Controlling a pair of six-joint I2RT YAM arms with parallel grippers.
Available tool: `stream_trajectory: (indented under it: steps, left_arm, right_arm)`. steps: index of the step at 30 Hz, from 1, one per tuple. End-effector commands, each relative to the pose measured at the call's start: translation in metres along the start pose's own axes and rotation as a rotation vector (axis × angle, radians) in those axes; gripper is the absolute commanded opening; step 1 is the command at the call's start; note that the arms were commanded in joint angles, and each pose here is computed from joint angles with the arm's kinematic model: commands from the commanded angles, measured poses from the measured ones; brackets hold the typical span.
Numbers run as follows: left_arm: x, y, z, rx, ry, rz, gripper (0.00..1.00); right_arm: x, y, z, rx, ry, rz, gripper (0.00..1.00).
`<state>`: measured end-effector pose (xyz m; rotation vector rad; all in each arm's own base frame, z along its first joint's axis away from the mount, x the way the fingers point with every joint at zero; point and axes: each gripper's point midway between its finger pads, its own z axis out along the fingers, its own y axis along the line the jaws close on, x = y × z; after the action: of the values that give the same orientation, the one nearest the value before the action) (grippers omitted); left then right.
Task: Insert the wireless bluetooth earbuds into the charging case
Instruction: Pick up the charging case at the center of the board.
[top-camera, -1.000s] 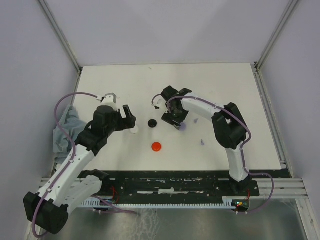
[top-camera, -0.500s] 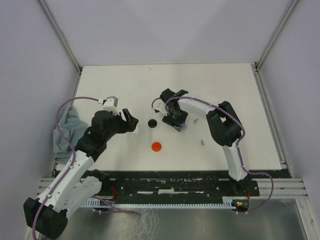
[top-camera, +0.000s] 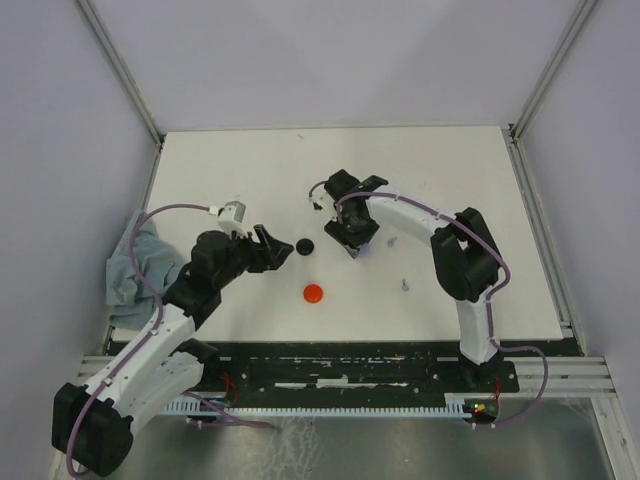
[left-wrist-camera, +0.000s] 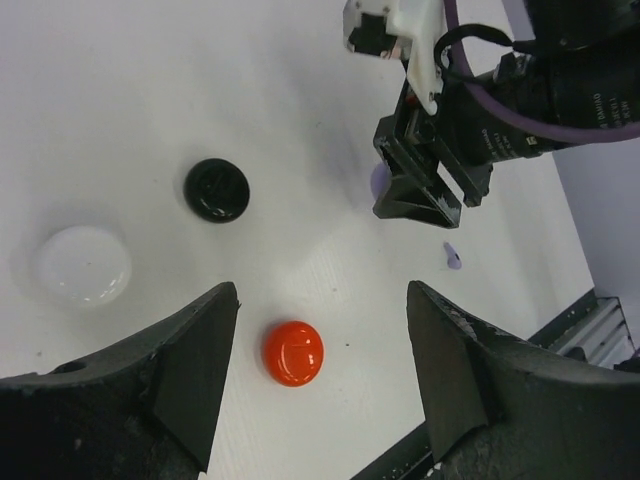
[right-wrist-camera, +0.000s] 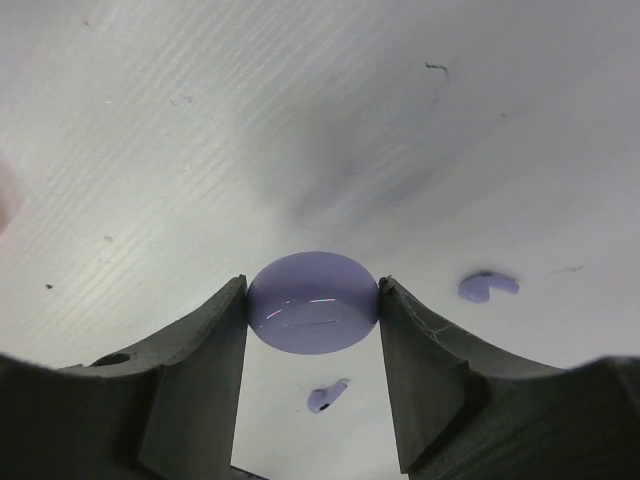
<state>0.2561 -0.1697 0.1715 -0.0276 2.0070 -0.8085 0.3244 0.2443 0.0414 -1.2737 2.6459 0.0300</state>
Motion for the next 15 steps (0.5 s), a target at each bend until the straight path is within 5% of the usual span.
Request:
stream_trajectory:
  steps: [1,15]
  left_arm:
    - [-0.016,-0.04,0.005,0.155,-0.076,-0.03,0.75]
    - [-0.008,-0.097,0.021,0.304,-0.116,-0.006,0.73]
  right_arm:
    - [-0.026,-0.004,-0.052,0.05,-0.196,0.199,0.46]
    - [-0.057,0.01,-0.163,-0.031,-0.681,0.587,0.46]
